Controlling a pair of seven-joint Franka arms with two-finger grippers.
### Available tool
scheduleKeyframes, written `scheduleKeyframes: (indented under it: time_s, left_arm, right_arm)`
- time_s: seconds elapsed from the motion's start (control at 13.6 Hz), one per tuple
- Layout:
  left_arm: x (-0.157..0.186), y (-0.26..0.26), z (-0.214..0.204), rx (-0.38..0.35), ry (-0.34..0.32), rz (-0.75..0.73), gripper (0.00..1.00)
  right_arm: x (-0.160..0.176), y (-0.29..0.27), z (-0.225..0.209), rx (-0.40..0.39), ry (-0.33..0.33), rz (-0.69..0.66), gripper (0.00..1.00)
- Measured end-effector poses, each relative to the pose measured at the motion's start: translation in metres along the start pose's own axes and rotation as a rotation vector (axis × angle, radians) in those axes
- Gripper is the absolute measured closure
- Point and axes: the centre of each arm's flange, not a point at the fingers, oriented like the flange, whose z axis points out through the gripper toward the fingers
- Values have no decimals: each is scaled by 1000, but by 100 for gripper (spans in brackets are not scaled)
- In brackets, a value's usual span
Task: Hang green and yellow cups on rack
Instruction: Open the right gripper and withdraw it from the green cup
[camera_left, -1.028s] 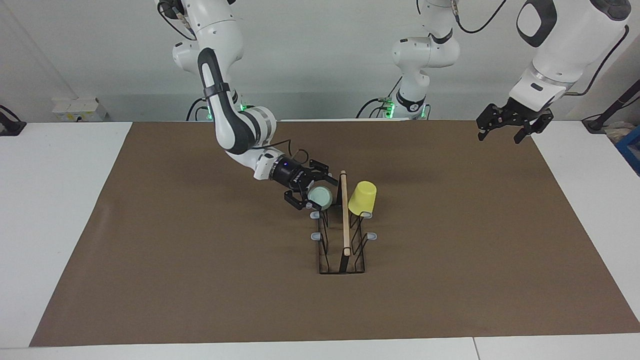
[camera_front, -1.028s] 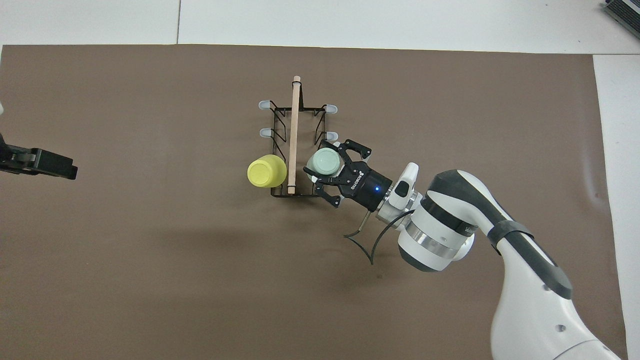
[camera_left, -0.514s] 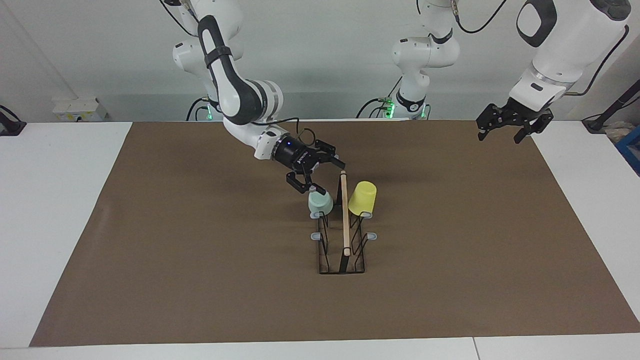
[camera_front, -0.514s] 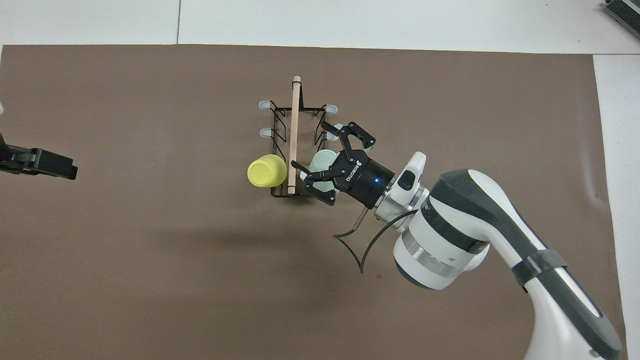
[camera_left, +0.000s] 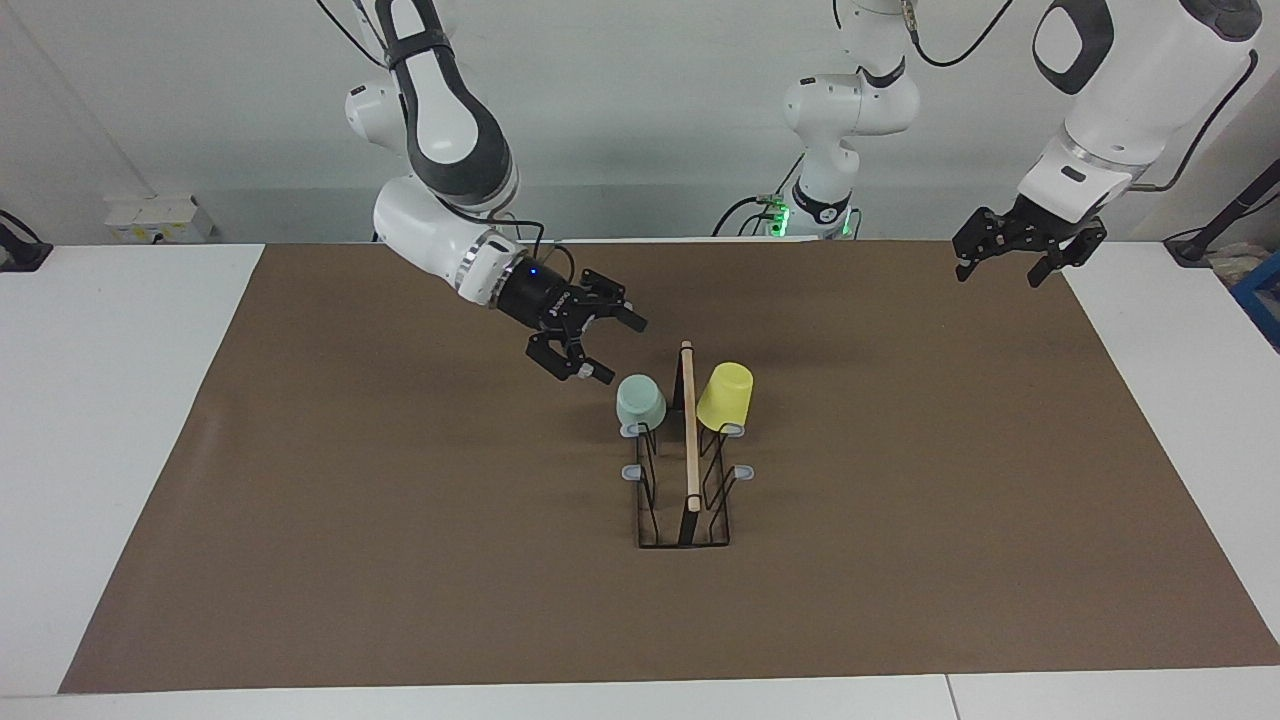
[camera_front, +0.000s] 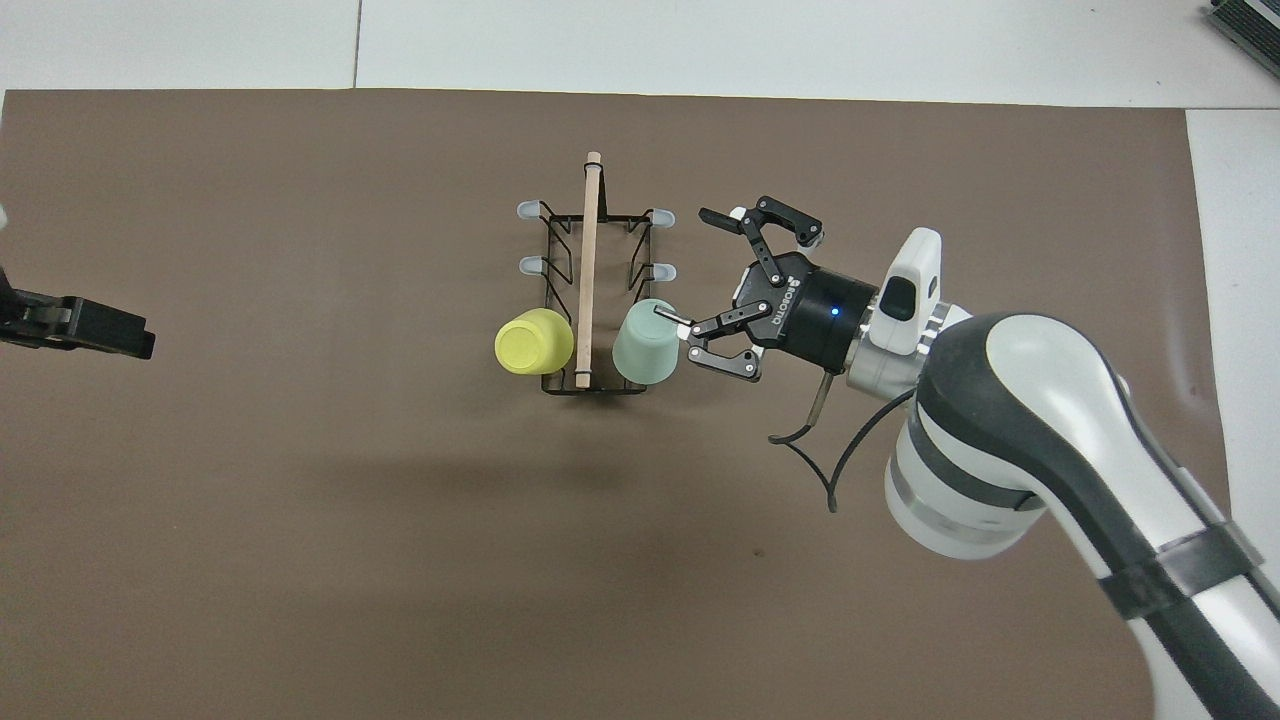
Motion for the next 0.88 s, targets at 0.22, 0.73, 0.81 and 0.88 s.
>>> scheduleKeyframes:
  time_s: [0.22, 0.73, 0.81, 0.88]
  left_arm:
    - [0, 0, 0, 0, 0, 0, 0]
    - [0, -2, 0, 0, 0, -4, 0]
    - [-1, -3, 0, 0, 0, -6, 0]
    - [-1, -3, 0, 0, 0, -6, 0]
  right_arm:
    - [0, 33, -47, 139, -111, -62, 0]
    - [-27, 51, -102, 343, -500, -51, 0]
    - [-25, 47, -98, 350, -570, -37, 0]
    - [-25, 43, -94, 348, -644, -17, 0]
